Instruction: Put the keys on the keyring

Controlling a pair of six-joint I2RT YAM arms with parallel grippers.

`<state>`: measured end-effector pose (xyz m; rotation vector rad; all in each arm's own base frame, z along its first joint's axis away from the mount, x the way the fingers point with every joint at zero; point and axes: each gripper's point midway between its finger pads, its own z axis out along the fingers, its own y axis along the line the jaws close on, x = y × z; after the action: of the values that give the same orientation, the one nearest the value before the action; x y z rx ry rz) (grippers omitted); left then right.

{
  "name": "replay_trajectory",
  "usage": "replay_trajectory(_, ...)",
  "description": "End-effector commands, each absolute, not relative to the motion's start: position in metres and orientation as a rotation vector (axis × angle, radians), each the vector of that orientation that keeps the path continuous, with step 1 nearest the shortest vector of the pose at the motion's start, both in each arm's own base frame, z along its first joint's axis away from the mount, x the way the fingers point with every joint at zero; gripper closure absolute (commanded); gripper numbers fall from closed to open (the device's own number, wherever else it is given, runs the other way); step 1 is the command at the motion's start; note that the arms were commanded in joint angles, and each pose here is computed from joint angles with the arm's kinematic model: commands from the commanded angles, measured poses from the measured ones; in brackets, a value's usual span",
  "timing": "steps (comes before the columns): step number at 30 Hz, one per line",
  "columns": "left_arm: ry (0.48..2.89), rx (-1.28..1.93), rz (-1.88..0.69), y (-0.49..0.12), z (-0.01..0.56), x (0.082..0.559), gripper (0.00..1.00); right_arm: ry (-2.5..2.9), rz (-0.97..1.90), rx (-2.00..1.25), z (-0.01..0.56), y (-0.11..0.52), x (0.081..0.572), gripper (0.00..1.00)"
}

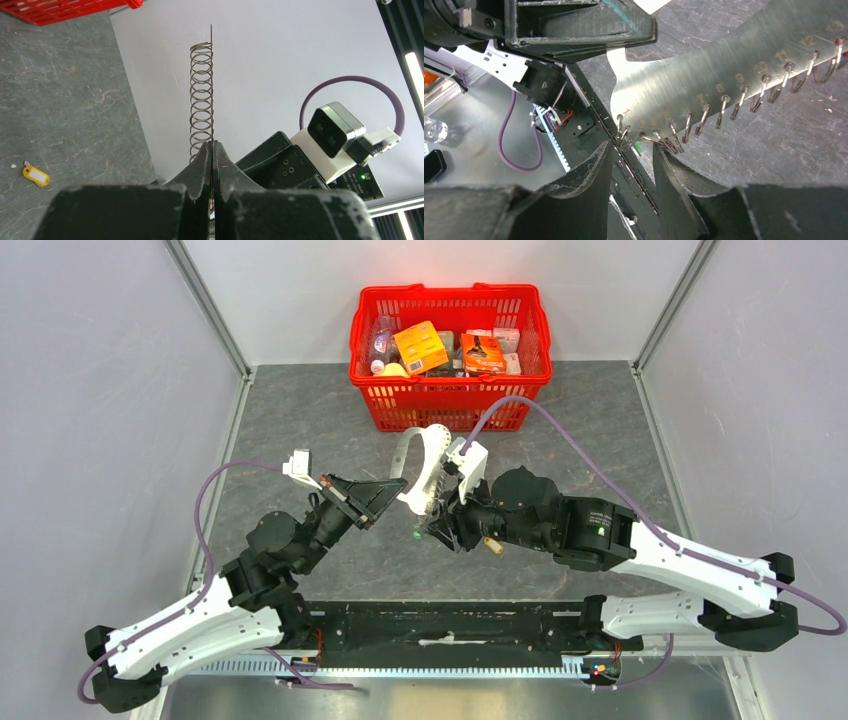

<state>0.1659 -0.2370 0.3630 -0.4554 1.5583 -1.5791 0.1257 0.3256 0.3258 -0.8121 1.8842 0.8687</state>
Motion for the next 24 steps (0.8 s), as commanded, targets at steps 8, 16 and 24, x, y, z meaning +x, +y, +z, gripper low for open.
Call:
replay_trajectory(8, 1.44, -0.468, -1.704, -0.231, 0.407, 0.157, 0.98, 1.766, 0.829, -0.852, 0.353, 0.322, 0.123, 0.57)
replay_trajectory(16, 1.435, -0.456, -1.703, -0.231, 0.41, 0.156, 0.98, 1.746, 0.728, -0.841, 0.354, 0.314, 0.13, 0.57)
replay_trajectory(24, 1.43, -0.448, -1.71, -0.231, 0.414, 0.155, 0.98, 1.687, 0.695, -0.805, 0.358, 0.316, 0.134, 0.58)
